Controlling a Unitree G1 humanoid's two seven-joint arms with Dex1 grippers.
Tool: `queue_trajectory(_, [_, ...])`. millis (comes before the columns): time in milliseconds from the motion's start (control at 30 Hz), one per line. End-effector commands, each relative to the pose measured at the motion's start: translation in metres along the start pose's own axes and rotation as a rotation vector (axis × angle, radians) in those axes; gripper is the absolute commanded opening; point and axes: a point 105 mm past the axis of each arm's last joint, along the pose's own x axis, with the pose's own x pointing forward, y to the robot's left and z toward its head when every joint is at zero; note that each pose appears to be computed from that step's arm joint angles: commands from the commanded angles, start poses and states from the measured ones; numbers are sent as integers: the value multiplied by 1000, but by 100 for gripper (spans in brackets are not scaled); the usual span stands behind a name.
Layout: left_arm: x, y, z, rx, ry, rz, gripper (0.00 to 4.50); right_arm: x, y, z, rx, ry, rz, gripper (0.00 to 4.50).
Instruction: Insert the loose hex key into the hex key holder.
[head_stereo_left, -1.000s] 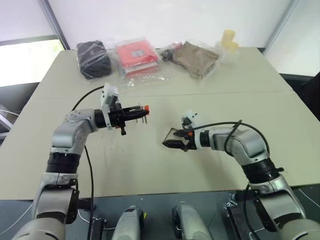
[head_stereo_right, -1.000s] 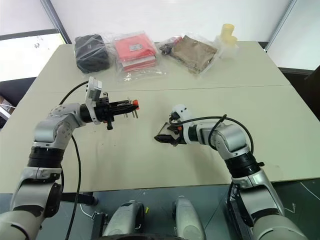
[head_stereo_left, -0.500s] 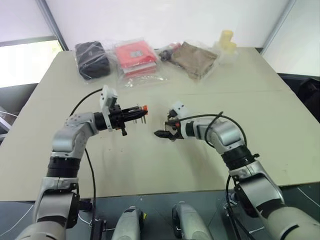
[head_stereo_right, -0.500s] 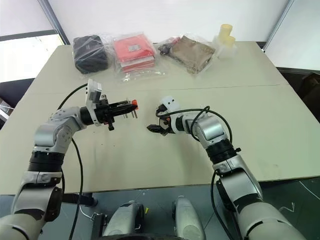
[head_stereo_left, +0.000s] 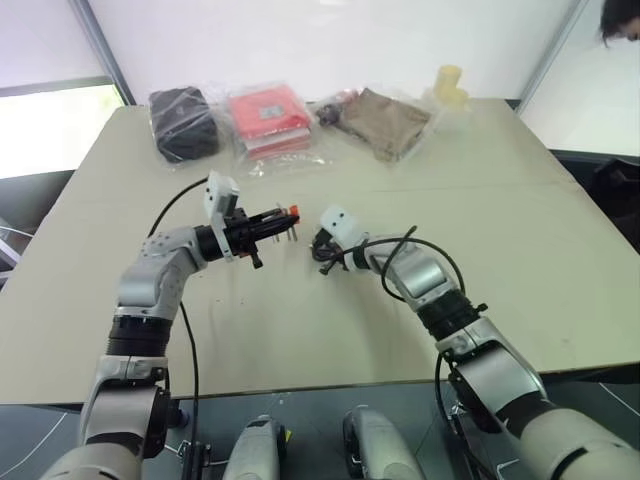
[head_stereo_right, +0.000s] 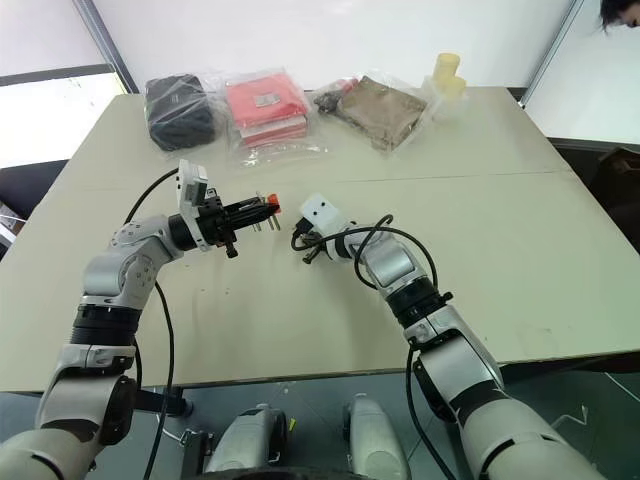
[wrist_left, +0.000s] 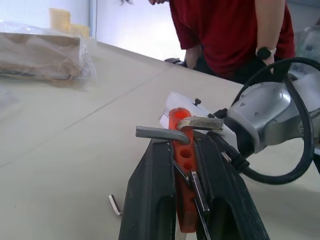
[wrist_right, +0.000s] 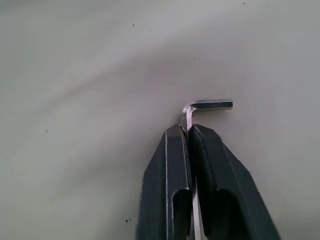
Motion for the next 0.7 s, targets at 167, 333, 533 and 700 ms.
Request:
queue_trajectory(167, [-10, 1, 7, 10, 22, -26, 0, -12, -23, -2, 187, -80, -67, 2])
queue_trajectory(333, [-23, 4, 6, -72, 81, -77, 0, -64, -58, 70, 272, -500, -127, 2])
queue_trajectory(533, [-13, 13, 20, -105, 62, -128, 0, -131, -57, 128, 587, -969, 84, 2])
queue_trajectory(700, [7, 11, 30, -98, 33, -198, 0, -141, -44, 138, 713, -1060, 192, 2])
